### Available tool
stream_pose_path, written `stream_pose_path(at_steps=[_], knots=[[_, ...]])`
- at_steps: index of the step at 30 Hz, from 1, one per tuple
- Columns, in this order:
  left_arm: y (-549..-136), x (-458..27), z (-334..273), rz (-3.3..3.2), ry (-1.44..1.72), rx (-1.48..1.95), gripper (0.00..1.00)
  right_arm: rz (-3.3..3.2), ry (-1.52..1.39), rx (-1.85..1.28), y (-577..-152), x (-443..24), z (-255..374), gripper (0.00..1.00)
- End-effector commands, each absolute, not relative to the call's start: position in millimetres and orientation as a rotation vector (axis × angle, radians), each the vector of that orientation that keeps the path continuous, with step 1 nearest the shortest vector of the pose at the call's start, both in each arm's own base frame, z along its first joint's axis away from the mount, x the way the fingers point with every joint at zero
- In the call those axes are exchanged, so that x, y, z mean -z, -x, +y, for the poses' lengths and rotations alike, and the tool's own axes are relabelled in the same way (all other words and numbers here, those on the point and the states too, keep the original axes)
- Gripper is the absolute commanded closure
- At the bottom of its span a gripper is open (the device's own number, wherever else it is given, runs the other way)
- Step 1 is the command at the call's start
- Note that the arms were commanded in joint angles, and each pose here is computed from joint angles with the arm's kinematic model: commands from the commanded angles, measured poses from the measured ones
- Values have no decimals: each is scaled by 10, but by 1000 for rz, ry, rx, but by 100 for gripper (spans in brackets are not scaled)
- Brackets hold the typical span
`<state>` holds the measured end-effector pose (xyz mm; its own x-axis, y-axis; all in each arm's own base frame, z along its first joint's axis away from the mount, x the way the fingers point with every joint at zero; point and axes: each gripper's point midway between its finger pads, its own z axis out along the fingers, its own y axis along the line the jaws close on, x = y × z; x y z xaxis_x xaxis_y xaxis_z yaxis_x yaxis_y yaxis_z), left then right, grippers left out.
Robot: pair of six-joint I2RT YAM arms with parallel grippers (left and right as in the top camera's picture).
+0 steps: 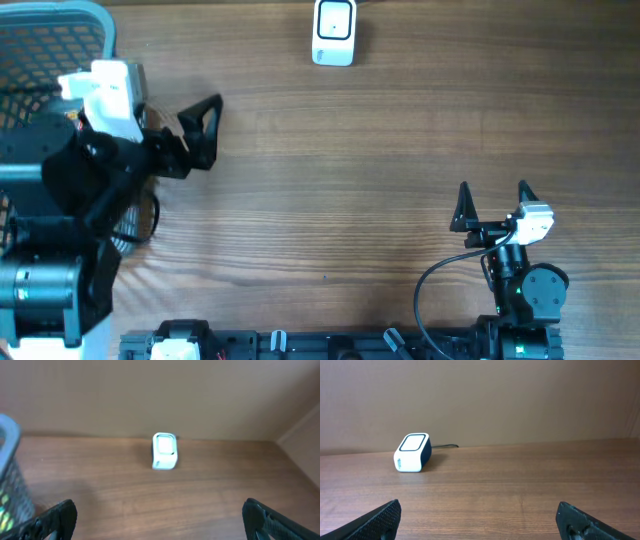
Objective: Scan the item barcode
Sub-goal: 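Reach the left gripper into the basket and grasp the green-lidded jar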
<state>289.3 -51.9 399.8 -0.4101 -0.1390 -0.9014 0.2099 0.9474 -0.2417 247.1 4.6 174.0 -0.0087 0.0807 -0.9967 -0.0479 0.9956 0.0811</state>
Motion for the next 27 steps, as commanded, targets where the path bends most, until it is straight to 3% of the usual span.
stream_pose_path(at_steps=[1, 8, 18, 27], knots=[[-2873, -4151, 18, 1958, 204, 155, 0, 1568, -1, -110, -2465, -1758, 87, 0], [-2641, -4025, 1179, 1883, 934, -71, 0, 1568, 0, -110, -2465, -1758, 87, 0], [-2498, -2751, 2326, 1895, 1758, -189, 0, 1568, 0, -110, -2465, -1758, 87, 0], [-2456, -1553, 2588, 2040, 1984, -249, 0, 1568, 0, -110, -2465, -1758, 87, 0]])
